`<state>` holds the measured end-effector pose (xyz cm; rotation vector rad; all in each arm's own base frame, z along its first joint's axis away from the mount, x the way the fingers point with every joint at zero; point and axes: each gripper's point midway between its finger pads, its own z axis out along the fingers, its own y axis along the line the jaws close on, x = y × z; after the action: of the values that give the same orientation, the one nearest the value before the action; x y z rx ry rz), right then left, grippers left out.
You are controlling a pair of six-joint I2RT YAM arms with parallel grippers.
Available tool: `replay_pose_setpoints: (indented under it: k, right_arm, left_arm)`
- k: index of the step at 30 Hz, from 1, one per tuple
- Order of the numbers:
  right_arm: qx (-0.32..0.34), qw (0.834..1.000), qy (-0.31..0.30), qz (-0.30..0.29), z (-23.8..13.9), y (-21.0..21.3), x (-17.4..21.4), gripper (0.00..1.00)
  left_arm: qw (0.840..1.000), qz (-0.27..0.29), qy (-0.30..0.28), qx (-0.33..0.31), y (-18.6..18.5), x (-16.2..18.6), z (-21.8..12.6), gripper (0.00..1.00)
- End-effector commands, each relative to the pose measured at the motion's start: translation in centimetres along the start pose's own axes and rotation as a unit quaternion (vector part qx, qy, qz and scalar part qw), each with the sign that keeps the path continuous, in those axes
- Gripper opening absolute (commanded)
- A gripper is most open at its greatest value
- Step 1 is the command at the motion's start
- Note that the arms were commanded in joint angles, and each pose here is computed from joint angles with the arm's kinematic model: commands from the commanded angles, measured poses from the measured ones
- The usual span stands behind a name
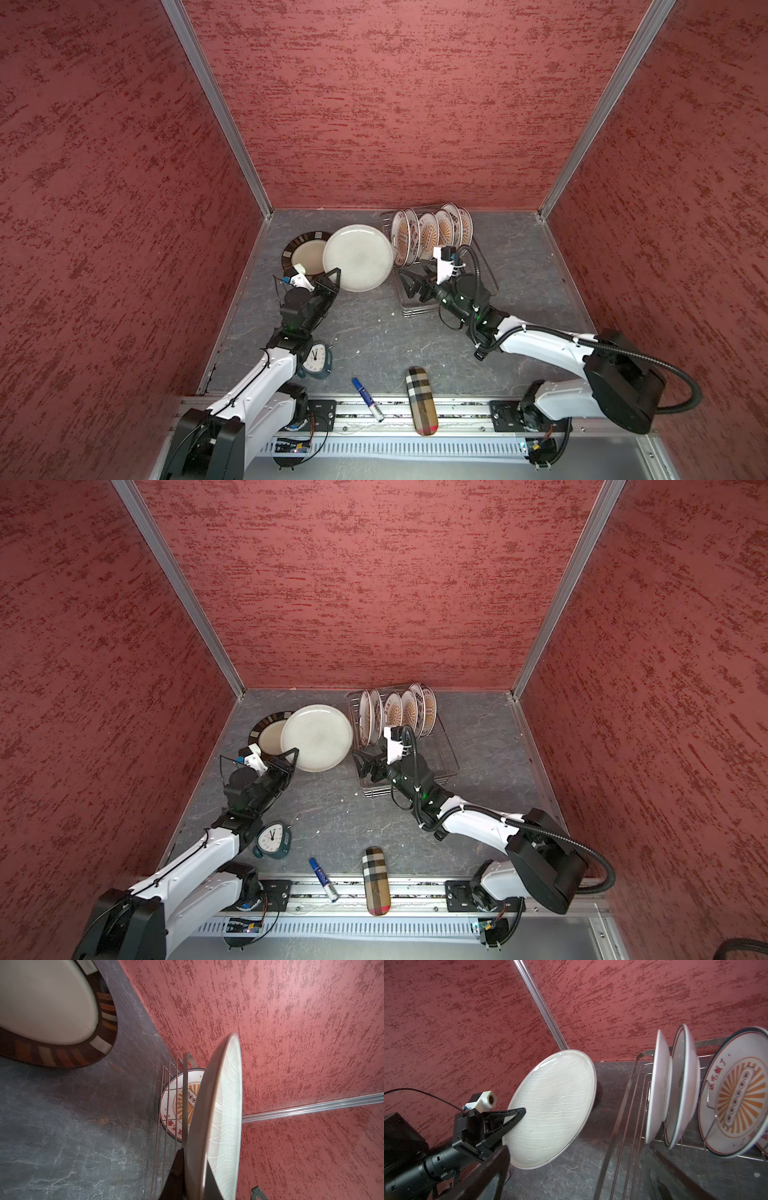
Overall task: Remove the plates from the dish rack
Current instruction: 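Carry the white plate toward the striped plate with the left gripper while the right withdraws, then lower the white line-patterned plate flat onto the striped plate with the left gripper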
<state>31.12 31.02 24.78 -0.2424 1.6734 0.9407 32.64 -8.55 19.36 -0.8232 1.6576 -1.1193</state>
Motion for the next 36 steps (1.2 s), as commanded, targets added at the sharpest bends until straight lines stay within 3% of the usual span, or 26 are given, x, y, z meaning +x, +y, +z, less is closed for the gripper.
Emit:
replay_pose_setpoints:
  k: [1, 17, 21, 27, 36]
  right_arm:
    - [0.004, 1.000, -0.006, -0.023, 0.8, 0.8, -0.4, 0.99]
    - [-0.048, 0.995, 0.047, -0.071, 6.5, 6.4, 4.5, 0.99]
    - [-0.028, 0.992, 0.072, -0.100, 8.4, 6.7, 6.0, 0.99]
    - [-0.054, 0.983, 0.123, -0.126, 10.3, 7.7, 8.1, 0.99]
    - [-0.055, 0.981, 0.121, -0.141, 11.5, 7.9, 8.4, 0.99]
  left_arm:
    - [0.995, -0.007, -0.041, 0.088, -5.8, -3.0, -0.8, 0.00]
    - [0.991, -0.039, -0.129, 0.011, -1.9, -8.5, -1.0, 0.00]
    - [0.988, -0.050, -0.143, -0.028, 0.0, -9.7, -0.7, 0.00]
    - [0.981, -0.056, -0.175, -0.065, 1.8, -11.2, -0.4, 0.00]
    - [0.972, -0.058, -0.200, -0.113, 3.7, -13.7, 0.9, 0.00]
